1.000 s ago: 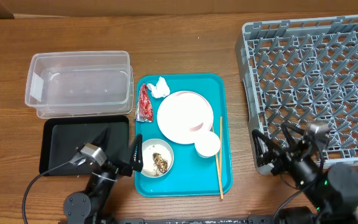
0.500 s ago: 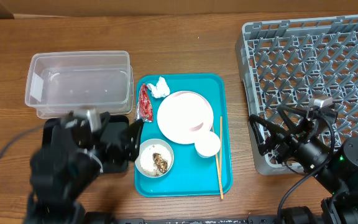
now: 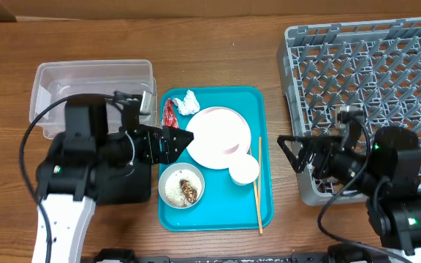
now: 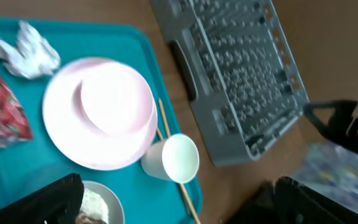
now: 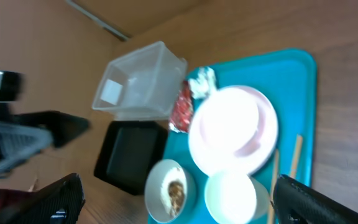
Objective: Sort waste into correct bins and load items into the dishwasher
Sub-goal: 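Move both grippers toward the teal tray, left toward the white cup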
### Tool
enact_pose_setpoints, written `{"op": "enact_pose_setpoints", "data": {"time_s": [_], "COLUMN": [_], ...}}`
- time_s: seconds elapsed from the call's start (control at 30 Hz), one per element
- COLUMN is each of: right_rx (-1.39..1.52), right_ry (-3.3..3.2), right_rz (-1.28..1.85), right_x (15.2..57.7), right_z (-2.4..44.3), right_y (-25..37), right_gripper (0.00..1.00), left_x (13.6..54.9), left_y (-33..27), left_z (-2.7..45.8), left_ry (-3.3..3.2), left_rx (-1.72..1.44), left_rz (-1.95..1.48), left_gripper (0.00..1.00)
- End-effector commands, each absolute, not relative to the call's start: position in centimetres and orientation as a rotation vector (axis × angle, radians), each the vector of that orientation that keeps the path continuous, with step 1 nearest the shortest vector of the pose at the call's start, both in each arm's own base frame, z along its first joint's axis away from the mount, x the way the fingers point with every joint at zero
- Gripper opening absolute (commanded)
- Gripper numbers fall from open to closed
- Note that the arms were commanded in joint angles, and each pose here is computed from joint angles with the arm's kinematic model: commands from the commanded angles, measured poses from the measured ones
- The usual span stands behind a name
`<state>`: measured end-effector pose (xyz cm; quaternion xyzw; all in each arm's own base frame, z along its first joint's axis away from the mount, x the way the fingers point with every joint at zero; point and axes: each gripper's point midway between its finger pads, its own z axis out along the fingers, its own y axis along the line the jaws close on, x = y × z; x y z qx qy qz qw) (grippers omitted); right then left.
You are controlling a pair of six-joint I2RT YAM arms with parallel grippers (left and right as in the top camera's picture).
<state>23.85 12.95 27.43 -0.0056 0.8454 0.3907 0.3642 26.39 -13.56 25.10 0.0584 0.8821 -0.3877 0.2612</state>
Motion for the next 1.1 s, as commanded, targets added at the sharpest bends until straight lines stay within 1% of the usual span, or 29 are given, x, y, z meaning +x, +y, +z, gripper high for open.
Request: {"op": "enact_pose_setpoints", "data": {"time_s": [0.0,0.07,0.17,0.27,0.37,0.5,0.6,0.67,0.7,0.77,0.8,0.9,0.93,1.0,1.07], "right_rx": [-0.125,-0.091,-0.006,0.012,-0.012,0.181,0.266,0.293,0.311,0.344,0.363,0.414,0.433,0.495,0.545], "right_ry": [2.113,2.162,2.290,2.433,2.519,2.543,2.494,2.441,2.414,2.356,2.326,2.272,2.266,2.263,2.268], "right_rz": [1.110,1.084,0.979,0.839,0.711,0.560,0.514,0.489,0.473,0.448,0.434,0.400,0.392,0.384,0.367], "right_x": [23.2,23.5,23.5,22.8,22.2,23.0,24.0,24.8,25.2,25.9,26.2,26.7,26.7,26.6,26.5], "right_z": [29.6,28.6,25.7,22.6,20.5,19.2,19.9,21.4,22.2,24.1,25.2,27.3,27.6,27.8,27.5], "right_y": [14.5,14.3,13.7,13.7,14.4,13.6,12.7,12.0,11.6,10.7,10.1,8.7,8.2,7.3,6.5], "right_gripper": [1.00,1.00,1.00,1.00,1.00,1.00,1.00,1.00,1.00,1.00,1.00,1.00,1.00,1.00,1.00], "left_x": [25.9,25.8,25.7,25.6,25.2,24.0,23.2,23.1,23.2,23.5,23.6,24.4,24.6,25.1,25.4], "left_y": [-14.7,-14.6,-14.2,-12.7,-11.5,-12.5,-14.2,-15.1,-15.7,-17.1,-18.0,-20.7,-21.5,-22.8,-23.6], "left_z": [25.6,25.6,25.7,24.5,23.4,22.2,21.6,21.0,20.6,19.8,19.4,17.8,17.2,15.8,14.4], "left_ry": [2.367,2.369,2.370,2.430,2.489,2.547,2.571,2.584,2.592,2.605,2.607,2.619,2.625,2.641,2.666], "left_rx": [0.257,0.257,0.250,0.196,0.136,0.164,0.187,0.202,0.210,0.233,0.260,0.317,0.331,0.362,0.381], "left_rz": [-1.130,-1.120,-1.066,-0.855,-0.636,-0.508,-0.470,-0.426,-0.404,-0.394,-0.401,-0.415,-0.415,-0.409,-0.391], "left_gripper": [0.92,0.91,0.89,0.86,0.86,0.83,0.82,0.77,0.71,0.54,0.50,0.51,0.53,0.58,0.59]}}
